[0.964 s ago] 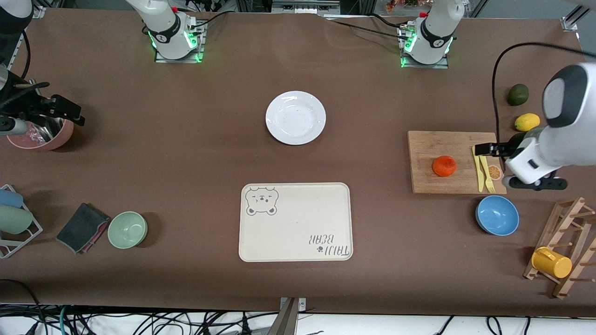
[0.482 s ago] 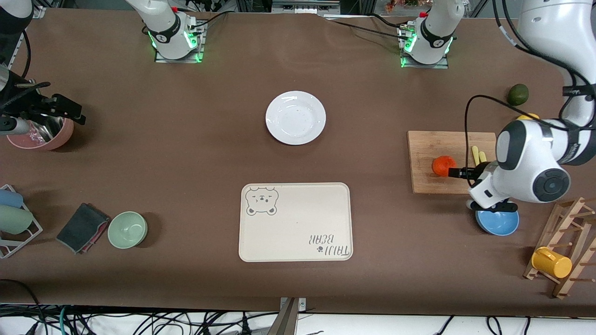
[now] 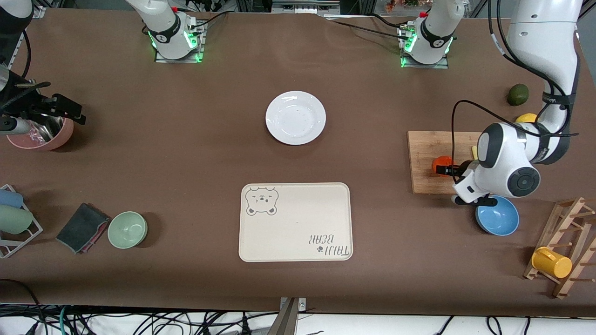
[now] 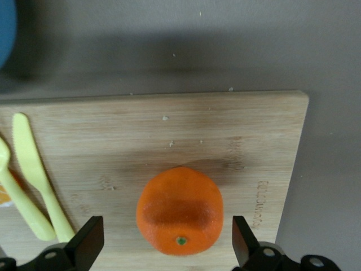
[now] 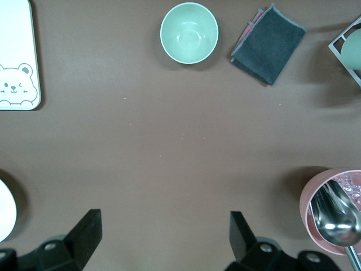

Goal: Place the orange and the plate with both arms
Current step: 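Lower the left gripper onto the orange on the cutting board and grasp, then carry the orange with the left gripper over the white plate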

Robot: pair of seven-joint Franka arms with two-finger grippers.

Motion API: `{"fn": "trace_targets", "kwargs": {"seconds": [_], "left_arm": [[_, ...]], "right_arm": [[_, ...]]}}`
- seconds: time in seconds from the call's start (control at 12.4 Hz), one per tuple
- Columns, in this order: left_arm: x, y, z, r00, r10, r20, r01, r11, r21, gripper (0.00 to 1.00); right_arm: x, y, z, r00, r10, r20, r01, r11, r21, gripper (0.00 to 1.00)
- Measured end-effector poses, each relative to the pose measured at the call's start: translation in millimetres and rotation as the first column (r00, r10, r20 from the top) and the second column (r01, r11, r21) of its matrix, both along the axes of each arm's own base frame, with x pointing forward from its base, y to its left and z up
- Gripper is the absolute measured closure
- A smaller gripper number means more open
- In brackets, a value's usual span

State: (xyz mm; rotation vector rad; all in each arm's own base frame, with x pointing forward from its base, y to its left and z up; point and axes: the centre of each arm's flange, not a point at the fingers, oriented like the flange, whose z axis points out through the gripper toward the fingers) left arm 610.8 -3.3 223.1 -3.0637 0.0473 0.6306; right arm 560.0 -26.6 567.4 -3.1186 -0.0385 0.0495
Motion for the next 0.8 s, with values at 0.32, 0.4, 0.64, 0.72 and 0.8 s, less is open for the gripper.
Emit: {"fn": "trace_targets", "kwargs": {"seconds": [0.32, 0.4, 0.64, 0.72, 0.8], "left_arm": [[-8, -1, -13, 0.999, 0.028, -0.02, -0.029, 0.999, -0.025, 0.0], [-9, -1, -17, 0.999, 0.033, -0.026, -0.034, 0.999, -0.029, 0.0], [-10, 0, -27, 0.999, 0.035, -0.035, -0.036, 0.999, -0.029, 0.0], [-11, 0, -31, 0.999, 0.035, -0.036, -0.036, 0.999, -0.028, 0.0], [-11, 0, -34, 0.999, 0.035, -0.038, -0.036, 0.999, -0.028, 0.0]], "right_arm": [[0, 0, 0, 1.0, 0.0, 0.0, 0.0, 1.0, 0.0, 0.0], [0, 0, 0, 1.0, 0.0, 0.0, 0.0, 1.0, 0.0, 0.0], [0, 0, 0, 1.0, 0.0, -0.002, 0.0, 1.0, 0.0, 0.0], [0, 0, 0, 1.0, 0.0, -0.002, 0.0, 1.0, 0.0, 0.0], [0, 0, 0, 1.0, 0.0, -0.003, 0.0, 1.0, 0.0, 0.0]]}}
